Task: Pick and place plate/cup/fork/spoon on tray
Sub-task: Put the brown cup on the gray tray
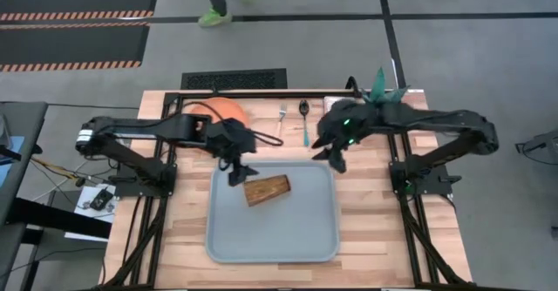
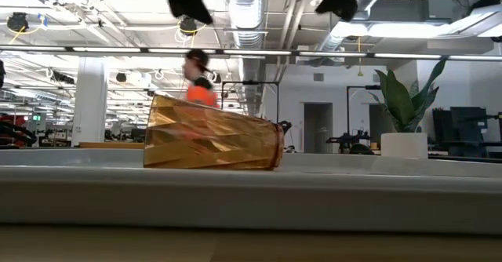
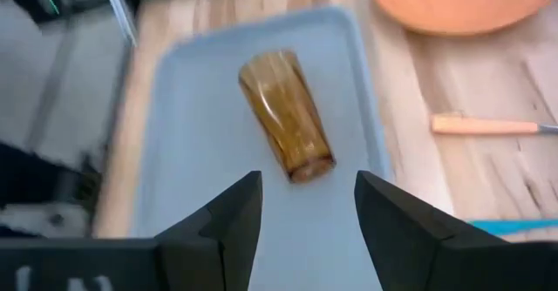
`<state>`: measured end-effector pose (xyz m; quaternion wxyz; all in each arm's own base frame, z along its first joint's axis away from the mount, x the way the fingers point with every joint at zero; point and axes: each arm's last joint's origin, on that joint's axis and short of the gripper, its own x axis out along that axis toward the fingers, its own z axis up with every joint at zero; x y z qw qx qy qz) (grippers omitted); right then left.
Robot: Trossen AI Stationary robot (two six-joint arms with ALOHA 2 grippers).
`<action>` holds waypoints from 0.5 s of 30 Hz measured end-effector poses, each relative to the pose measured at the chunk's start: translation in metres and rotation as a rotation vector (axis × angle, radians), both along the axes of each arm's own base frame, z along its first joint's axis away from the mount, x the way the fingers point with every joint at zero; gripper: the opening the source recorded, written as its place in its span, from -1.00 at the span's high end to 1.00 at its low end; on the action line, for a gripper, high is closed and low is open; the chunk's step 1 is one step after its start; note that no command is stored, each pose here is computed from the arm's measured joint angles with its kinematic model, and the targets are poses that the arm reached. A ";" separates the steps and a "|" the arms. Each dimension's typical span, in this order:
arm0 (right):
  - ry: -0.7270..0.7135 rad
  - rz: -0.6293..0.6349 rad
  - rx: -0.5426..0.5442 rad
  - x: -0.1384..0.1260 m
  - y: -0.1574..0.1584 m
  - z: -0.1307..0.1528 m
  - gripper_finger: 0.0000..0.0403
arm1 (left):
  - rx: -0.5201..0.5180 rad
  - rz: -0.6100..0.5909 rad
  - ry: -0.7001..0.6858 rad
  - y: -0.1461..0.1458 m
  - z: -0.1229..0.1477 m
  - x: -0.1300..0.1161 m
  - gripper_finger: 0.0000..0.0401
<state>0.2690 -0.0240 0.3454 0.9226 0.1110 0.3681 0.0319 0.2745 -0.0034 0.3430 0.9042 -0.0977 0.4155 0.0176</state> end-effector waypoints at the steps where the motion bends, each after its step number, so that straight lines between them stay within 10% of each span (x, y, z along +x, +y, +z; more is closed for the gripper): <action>1: 0.006 0.025 -0.026 0.010 0.003 -0.007 -0.02 | 0.005 0.017 -0.003 -0.002 0.005 -0.007 -0.68; 15: 0.200 0.202 -0.088 0.094 0.011 -0.093 -0.31 | 0.048 0.348 -0.020 -0.037 0.026 -0.065 -0.68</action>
